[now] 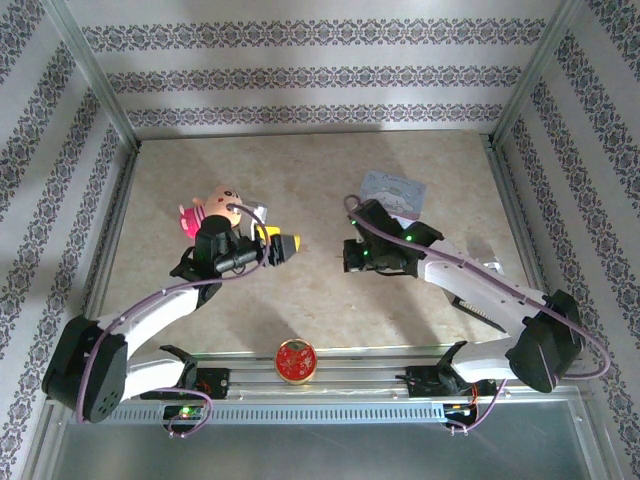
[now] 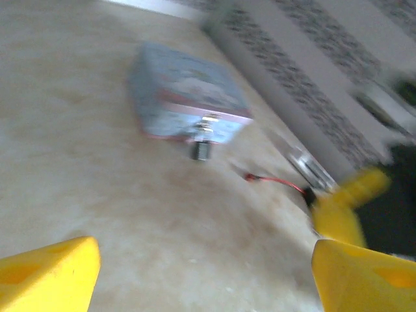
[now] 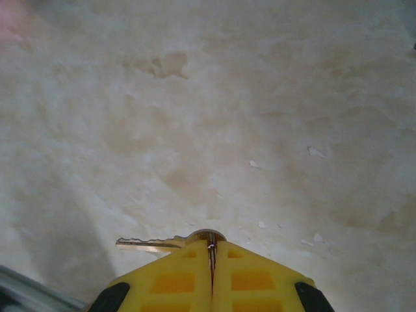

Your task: Unlock a padlock with a key

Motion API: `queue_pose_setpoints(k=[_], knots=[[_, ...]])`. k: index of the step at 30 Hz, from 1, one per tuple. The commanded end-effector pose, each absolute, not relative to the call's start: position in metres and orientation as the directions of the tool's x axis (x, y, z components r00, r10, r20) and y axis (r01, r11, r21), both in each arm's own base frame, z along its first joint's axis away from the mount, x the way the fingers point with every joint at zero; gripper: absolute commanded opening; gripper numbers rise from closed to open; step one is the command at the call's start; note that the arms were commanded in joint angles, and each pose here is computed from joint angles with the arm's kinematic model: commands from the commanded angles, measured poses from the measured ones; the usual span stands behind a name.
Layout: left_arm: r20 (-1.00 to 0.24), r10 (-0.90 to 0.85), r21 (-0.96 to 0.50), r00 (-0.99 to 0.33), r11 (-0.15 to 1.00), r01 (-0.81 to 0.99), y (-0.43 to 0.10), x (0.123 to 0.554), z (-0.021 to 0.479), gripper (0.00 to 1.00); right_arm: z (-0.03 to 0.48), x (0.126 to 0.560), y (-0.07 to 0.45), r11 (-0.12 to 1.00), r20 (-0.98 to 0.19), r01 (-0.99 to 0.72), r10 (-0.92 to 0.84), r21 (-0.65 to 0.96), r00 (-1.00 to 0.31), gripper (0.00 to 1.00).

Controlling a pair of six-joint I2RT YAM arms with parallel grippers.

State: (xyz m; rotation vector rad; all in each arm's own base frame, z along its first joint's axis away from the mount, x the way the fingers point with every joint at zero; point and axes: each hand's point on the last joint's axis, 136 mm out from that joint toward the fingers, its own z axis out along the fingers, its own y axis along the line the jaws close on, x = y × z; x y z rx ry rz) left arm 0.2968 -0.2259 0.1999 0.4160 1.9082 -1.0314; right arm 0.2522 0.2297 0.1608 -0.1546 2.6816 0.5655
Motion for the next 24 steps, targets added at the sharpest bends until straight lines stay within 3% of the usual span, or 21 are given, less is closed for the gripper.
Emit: queue_pose_setpoints(k=[1, 5, 13, 24], knots=[[-0.963, 0.01, -0.232, -0.27, 0.485, 0.843, -0.241, 0.277, 0.23, 0.8, 0.179, 0.25, 0.242, 0.833, -0.374, -0.218, -0.014, 0.508, -0.927, 0.0], [-0.966, -0.032, -0.245, -0.258, 0.449, 0.86, -0.252, 0.284, 0.249, 0.63, 0.19, 0.253, 0.232, 0.819, -0.38, -0.205, 0.017, 0.535, -0.925, 0.0], [-0.884, -0.053, -0.453, -0.465, 0.351, 0.82, -0.308, 0.286, 0.255, 0.55, 0.195, 0.255, 0.22, 0.829, -0.413, -0.17, 0.079, 0.532, -0.907, 0.0], [-0.808, -0.051, -0.572, -0.587, 0.306, 0.761, -0.339, 0.286, 0.245, 0.47, 0.206, 0.264, 0.216, 0.82, -0.468, -0.168, 0.133, 0.548, -0.874, 0.0]])
